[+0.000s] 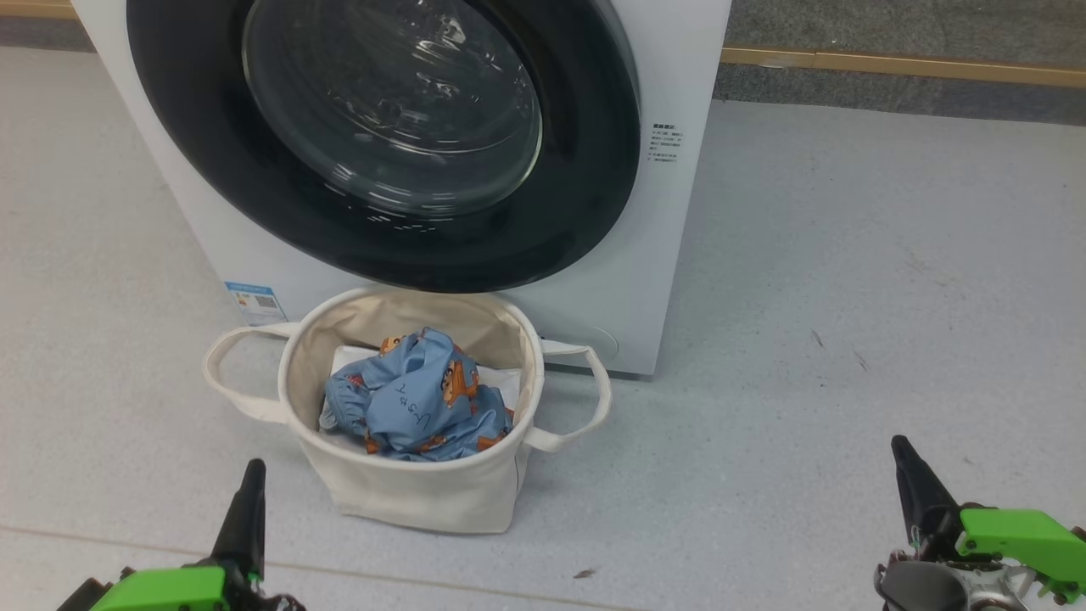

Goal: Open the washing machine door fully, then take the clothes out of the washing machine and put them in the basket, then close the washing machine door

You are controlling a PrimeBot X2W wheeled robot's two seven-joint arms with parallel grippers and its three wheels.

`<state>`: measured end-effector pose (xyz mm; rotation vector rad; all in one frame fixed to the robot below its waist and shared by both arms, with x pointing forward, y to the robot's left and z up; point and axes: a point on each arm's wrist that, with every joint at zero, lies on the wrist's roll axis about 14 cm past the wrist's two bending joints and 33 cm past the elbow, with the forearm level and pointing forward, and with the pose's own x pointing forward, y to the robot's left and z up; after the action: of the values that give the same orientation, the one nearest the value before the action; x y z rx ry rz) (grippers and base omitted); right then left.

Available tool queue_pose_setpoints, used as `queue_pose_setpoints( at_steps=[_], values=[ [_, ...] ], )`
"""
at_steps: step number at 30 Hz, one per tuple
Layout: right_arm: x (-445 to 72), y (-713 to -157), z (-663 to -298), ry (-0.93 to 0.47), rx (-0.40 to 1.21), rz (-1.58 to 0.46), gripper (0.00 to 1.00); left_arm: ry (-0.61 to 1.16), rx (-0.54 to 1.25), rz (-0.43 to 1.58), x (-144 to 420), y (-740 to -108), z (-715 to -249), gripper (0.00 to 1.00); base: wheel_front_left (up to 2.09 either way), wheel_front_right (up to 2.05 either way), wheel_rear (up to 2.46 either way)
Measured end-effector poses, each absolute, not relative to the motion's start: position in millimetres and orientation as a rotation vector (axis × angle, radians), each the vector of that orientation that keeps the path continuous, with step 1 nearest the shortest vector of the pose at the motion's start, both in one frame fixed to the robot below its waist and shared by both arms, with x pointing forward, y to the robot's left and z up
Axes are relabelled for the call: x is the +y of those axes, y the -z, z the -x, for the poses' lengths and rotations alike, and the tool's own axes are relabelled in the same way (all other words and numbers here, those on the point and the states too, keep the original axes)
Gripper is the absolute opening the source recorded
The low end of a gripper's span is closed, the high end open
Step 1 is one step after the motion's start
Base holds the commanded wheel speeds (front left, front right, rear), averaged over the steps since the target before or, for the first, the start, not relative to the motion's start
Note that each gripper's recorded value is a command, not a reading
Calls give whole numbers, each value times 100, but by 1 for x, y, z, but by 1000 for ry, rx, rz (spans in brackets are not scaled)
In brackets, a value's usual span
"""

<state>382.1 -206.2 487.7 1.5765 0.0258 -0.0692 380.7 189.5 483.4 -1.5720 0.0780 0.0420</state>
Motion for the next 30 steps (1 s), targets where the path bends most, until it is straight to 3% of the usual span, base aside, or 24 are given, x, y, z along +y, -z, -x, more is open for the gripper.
queue_pose_setpoints(
  at_steps=[30],
  values=[
    [-206, -488, -382, 69, 26, -1577, 0, -42, 78, 1572, 189, -483, -381, 0, 0, 0, 0]
  ],
)
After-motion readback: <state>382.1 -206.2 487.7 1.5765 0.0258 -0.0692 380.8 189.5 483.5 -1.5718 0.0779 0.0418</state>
